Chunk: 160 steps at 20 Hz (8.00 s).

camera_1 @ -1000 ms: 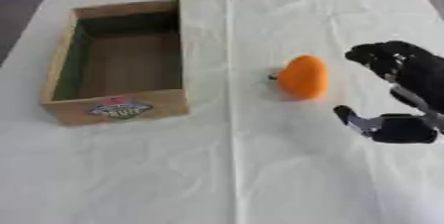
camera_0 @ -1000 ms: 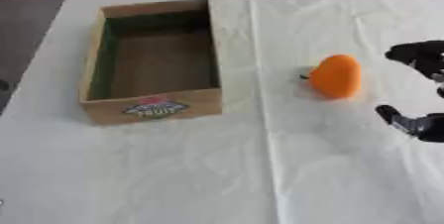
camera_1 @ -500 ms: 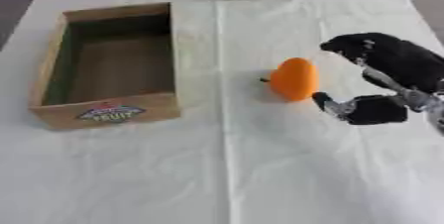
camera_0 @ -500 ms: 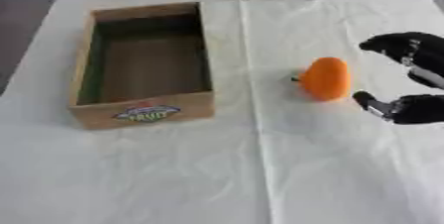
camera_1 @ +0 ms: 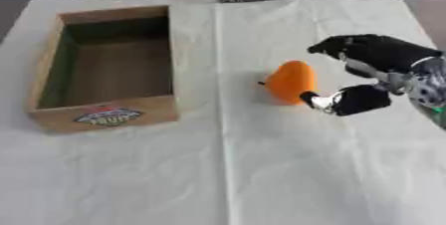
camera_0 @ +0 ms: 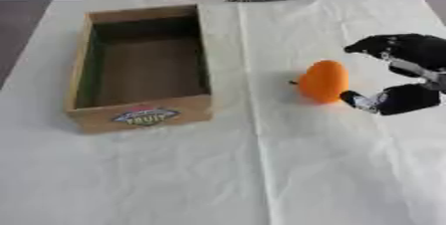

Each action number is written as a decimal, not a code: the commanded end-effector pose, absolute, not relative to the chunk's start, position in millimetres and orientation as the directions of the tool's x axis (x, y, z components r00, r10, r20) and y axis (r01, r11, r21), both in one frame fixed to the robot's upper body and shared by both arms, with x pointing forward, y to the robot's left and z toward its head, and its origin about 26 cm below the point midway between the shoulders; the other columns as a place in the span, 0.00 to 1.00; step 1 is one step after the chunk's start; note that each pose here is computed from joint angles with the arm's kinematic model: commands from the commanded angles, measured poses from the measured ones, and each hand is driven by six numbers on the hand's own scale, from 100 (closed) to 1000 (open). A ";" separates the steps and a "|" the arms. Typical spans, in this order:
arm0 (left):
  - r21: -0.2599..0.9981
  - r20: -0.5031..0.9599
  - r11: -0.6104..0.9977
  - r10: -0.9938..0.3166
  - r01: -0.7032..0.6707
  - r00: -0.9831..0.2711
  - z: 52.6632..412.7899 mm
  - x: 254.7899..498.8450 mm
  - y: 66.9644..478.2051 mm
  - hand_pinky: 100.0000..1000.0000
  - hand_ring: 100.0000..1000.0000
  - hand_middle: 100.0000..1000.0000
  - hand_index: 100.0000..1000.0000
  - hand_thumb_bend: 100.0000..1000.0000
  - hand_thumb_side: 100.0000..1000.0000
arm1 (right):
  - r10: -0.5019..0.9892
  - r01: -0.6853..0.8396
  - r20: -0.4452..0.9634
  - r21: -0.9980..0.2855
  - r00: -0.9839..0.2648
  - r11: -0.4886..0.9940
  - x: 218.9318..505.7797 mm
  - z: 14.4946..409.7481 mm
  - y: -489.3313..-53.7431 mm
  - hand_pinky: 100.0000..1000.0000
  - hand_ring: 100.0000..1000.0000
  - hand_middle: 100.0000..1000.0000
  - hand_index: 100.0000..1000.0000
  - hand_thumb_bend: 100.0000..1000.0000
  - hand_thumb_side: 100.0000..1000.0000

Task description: Pick up objects on the table and place them in the box.

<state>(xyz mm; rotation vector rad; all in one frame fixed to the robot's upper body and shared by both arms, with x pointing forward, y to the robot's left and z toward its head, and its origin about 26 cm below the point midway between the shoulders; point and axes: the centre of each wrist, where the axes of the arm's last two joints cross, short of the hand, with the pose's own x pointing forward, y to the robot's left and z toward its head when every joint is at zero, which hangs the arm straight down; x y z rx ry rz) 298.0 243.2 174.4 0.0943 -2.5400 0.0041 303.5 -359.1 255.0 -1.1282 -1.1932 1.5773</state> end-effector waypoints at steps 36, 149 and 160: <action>0.042 0.555 0.999 -0.051 -0.033 -0.830 182.4 297.7 236.8 0.31 0.54 0.57 0.63 0.00 0.94 | 0.967 -0.245 0.009 -0.968 -0.253 -0.055 360.0 240.6 -393.9 0.92 0.89 0.69 0.87 0.00 0.55; 0.028 0.478 0.987 0.124 0.156 -0.870 212.1 305.9 215.5 0.32 0.52 0.57 0.64 0.00 0.91 | 0.887 0.192 -0.068 -0.981 -0.457 0.023 479.2 219.0 -166.5 0.83 0.79 0.60 0.73 0.00 0.12; 0.030 0.483 0.986 0.129 0.163 -0.866 212.0 305.8 214.6 0.32 0.52 0.57 0.64 0.00 0.91 | 0.846 0.175 -0.230 -0.971 -0.482 -0.164 473.7 240.0 -163.4 0.93 0.98 0.89 1.00 0.34 1.00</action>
